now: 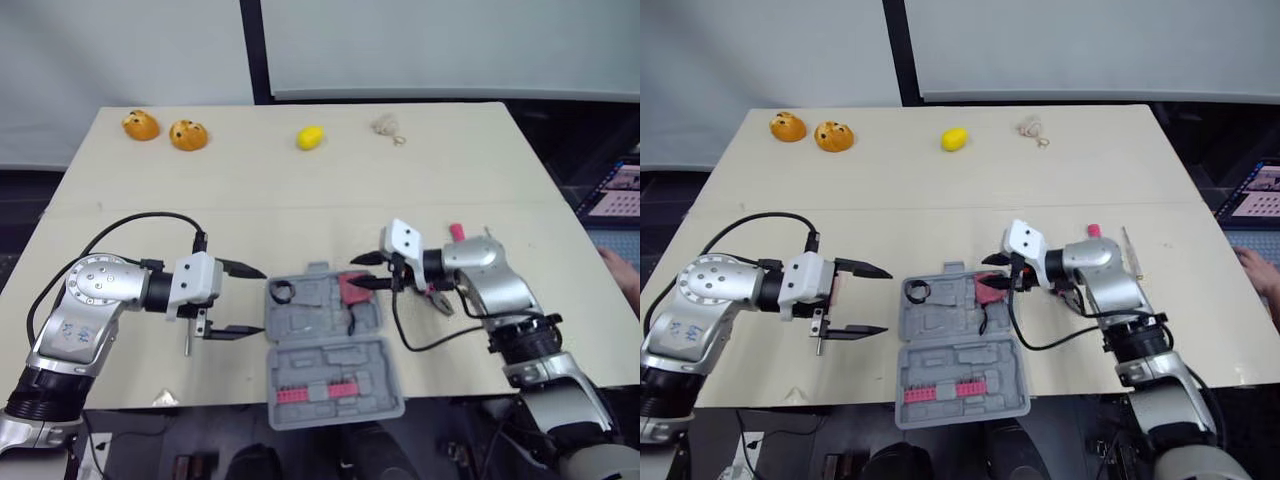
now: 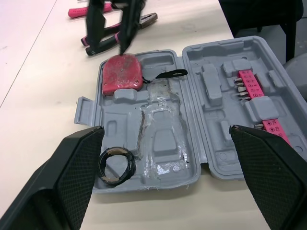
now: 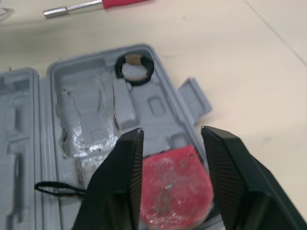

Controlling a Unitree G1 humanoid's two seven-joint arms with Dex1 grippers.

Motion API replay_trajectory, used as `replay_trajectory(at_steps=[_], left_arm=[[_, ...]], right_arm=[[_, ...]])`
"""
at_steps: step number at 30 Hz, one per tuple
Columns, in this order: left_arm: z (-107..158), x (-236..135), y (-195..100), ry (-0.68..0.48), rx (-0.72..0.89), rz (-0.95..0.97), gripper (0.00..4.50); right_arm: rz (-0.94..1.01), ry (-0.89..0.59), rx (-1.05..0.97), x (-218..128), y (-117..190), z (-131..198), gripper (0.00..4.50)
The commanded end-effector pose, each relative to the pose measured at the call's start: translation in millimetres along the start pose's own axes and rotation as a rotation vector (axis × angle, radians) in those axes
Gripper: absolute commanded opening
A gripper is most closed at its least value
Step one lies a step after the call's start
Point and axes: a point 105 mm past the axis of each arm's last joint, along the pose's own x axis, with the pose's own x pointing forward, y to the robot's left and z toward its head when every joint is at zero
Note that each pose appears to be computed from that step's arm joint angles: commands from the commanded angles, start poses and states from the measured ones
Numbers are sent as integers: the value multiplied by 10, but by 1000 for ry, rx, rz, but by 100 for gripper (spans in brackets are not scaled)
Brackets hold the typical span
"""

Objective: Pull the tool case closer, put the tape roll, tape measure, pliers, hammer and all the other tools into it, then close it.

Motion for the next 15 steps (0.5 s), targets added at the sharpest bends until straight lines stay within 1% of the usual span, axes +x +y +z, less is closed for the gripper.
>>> replay_trajectory(at_steps=[1,9,13,15], left_arm=[[125,-32,42,-18,49,20,450],[128,-42,66,-14,51,26,450],[122,-36,75,-14,50,27,450],[122,-29,85,-17,50,30,450]], right_arm=[[-45,-51,-48,-45,-82,81,227],[-83,-12,-25,-20,-106,-127,227],[-91,46,-2,-1,-73,-304,227],[-88,107,16,9,-16,-469,227]])
